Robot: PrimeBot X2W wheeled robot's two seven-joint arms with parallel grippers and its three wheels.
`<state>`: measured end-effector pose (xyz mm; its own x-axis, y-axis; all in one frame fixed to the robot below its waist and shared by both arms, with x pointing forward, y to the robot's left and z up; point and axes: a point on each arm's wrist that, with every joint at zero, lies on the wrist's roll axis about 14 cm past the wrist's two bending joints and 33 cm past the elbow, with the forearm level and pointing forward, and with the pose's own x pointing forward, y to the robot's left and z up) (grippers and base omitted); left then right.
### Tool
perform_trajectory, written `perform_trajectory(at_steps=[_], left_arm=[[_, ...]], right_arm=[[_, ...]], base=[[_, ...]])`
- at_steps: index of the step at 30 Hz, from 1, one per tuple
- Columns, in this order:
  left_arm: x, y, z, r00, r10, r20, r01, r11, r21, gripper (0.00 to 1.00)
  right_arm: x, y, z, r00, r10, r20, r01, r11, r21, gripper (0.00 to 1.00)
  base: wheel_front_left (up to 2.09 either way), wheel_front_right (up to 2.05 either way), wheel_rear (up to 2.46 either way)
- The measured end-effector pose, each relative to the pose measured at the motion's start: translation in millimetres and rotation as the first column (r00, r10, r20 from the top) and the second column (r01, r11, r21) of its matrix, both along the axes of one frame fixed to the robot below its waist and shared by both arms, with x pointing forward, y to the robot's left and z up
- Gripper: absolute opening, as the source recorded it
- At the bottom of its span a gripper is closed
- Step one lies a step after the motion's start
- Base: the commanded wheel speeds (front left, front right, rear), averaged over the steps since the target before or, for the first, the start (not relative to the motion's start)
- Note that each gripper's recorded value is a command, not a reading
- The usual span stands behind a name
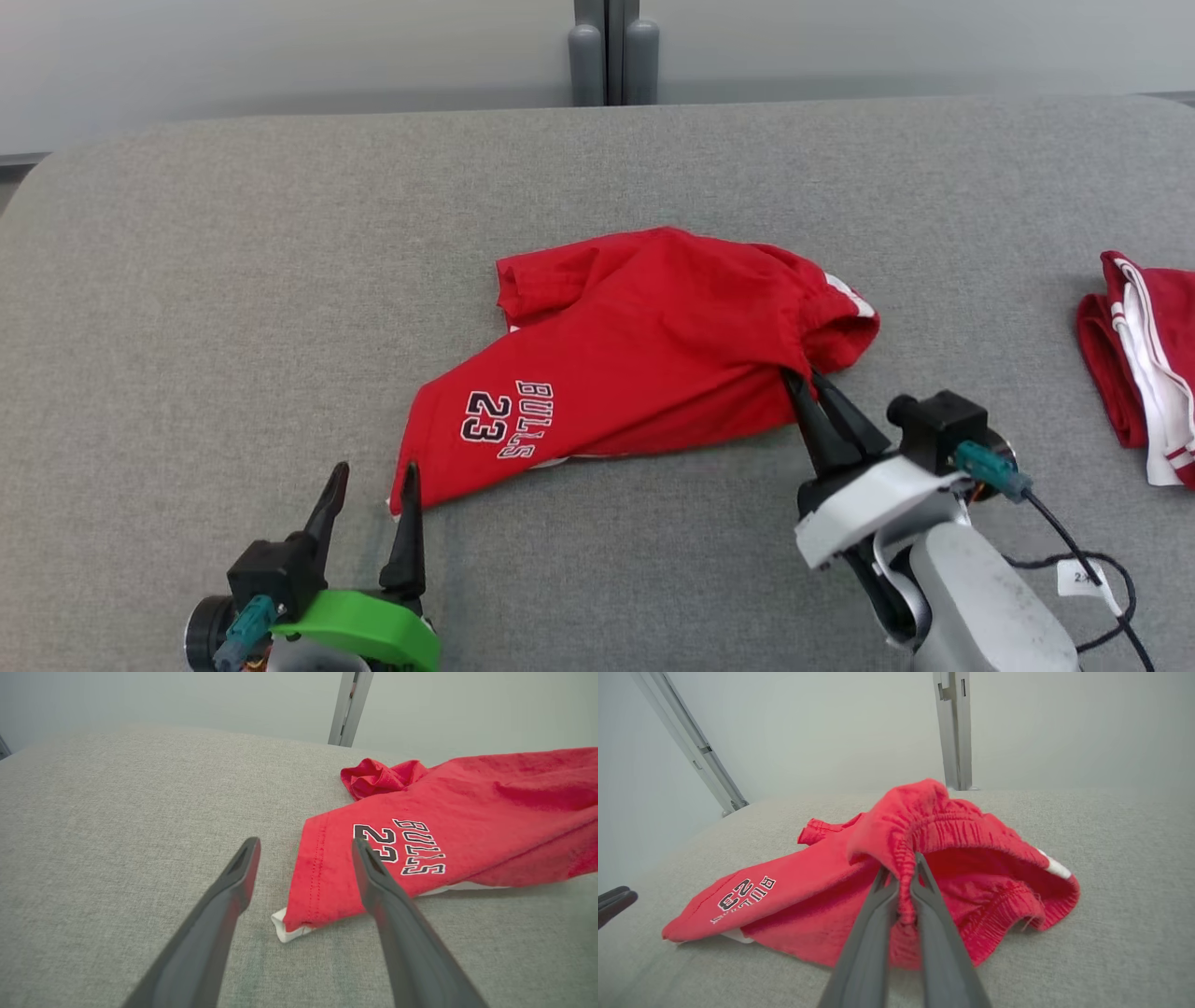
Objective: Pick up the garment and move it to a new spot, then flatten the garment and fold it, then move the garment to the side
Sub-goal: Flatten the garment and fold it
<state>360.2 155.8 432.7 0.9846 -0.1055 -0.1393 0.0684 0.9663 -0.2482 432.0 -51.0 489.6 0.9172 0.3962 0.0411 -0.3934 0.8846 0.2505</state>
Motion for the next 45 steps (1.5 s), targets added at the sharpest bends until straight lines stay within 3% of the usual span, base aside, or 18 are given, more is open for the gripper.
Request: perform_trajectory(at_steps=[13, 20, 21, 22, 23, 34, 45], left_arm=[[31.5, -5.3, -8.9, 1.000, -0.020, -0.019, 0.020, 0.999, -0.033, 1.00], [35.2, 10.1, -23.3, 0.998, 0.014, -0.062, -0.015, 1.000, -0.020, 1.00], [35.6, 11.7, -24.6, 0.998, 0.018, -0.066, -0.019, 1.000, -0.018, 1.00], [36.1, 13.2, -25.8, 0.997, 0.021, -0.069, -0.022, 1.000, -0.016, 1.00], [36.4, 14.9, -26.5, 0.997, 0.026, -0.071, -0.027, 1.000, -0.014, 1.00], [28.5, 19.9, -20.0, 0.998, 0.038, -0.055, -0.038, 0.999, -0.002, 1.00], [5.8, -19.3, -9.1, 0.997, -0.076, -0.028, 0.075, 0.997, -0.011, 1.00]], right_arm=[[98.7, 12.9, -27.1, 1.000, 0.019, -0.016, -0.022, 0.978, -0.207, 0.00], [117.8, 32.1, -70.8, 0.993, 0.053, -0.103, -0.078, 0.964, -0.253, 0.00], [118.1, 33.9, -75.8, 0.992, 0.057, -0.113, -0.084, 0.963, -0.255, 0.13], [118.9, 35.2, -80.2, 0.991, 0.058, -0.122, -0.087, 0.964, -0.253, 0.46], [119.7, 36.7, -82.6, 0.990, 0.059, -0.125, -0.089, 0.964, -0.249, 1.00], [104.9, 8.2, -45.7, 0.999, -0.024, -0.025, 0.020, 0.987, -0.162, 1.00], [38.2, -67.2, -28.0, 0.979, -0.202, -0.015, 0.198, 0.972, -0.126, 1.00]], base=[[0.00, 0.00, 0.00], [0.00, 0.00, 0.00], [0.00, 0.00, 0.00], [0.00, 0.00, 0.00], [0.00, 0.00, 0.00], [0.00, 0.00, 0.00], [0.00, 0.00, 0.00]])
